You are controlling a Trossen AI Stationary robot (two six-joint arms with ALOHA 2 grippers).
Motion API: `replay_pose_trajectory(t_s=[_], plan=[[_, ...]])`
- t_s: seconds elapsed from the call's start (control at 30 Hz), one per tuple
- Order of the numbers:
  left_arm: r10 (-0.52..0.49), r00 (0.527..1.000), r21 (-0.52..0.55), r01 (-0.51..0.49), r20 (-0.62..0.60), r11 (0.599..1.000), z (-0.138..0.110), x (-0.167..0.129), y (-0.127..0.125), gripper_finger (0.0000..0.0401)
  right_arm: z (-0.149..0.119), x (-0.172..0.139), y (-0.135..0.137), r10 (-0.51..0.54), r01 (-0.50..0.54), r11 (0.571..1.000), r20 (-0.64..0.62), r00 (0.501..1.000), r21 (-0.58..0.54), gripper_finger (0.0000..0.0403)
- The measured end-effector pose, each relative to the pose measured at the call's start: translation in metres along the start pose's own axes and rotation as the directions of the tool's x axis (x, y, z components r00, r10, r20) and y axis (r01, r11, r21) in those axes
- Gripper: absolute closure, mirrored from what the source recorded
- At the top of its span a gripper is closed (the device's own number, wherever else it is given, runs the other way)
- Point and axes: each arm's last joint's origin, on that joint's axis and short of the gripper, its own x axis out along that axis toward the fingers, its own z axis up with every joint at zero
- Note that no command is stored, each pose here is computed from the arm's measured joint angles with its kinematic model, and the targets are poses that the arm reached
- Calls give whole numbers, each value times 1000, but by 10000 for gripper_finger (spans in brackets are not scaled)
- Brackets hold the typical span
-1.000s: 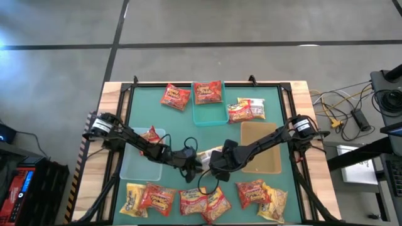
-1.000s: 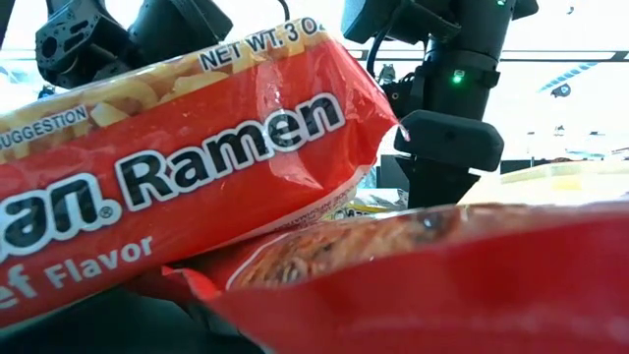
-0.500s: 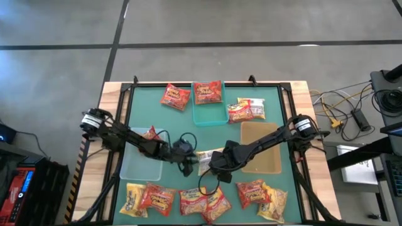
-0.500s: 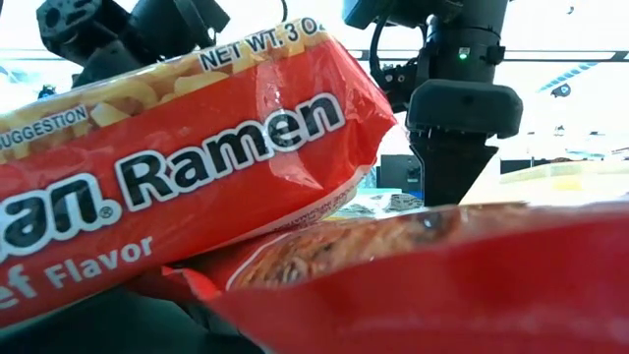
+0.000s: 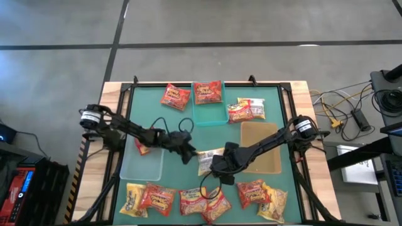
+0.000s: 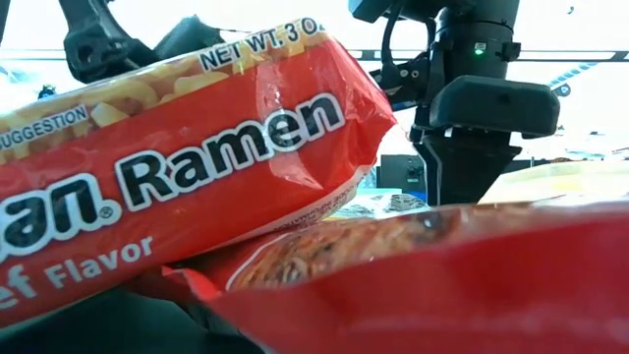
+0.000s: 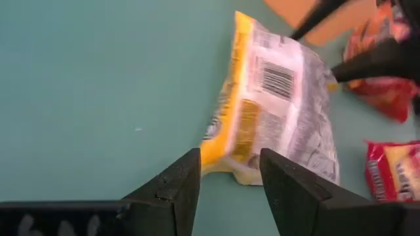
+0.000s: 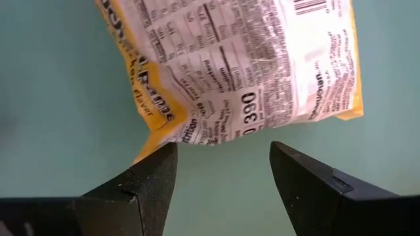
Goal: Sort Maruchan noodles
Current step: Put the yellow noodle pack into the yellow bin
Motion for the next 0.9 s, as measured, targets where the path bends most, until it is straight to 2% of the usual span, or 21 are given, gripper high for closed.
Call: replay_pose_trajectory(t_s=[0.1, 0.2, 0.6, 0.9], plan=[[-33, 999, -61, 33, -4, 998, 0, -2, 9, 259, 1, 0, 0, 4, -4, 1000, 10, 1000, 2, 170], [-61, 998, -71, 60, -9, 996, 0, -3, 10, 259, 2, 0, 1, 8, -8, 1000, 21, 1000, 5, 170], [-136, 991, 3, 136, 3, 991, 13, 0, -3, 259, 12, -1, 6, 62, -65, 998, 123, 990, 22, 170], [-92, 995, 16, 93, -30, 996, 9, -1, 1, 259, 20, -2, 10, 103, -112, 993, 206, 973, 32, 170]])
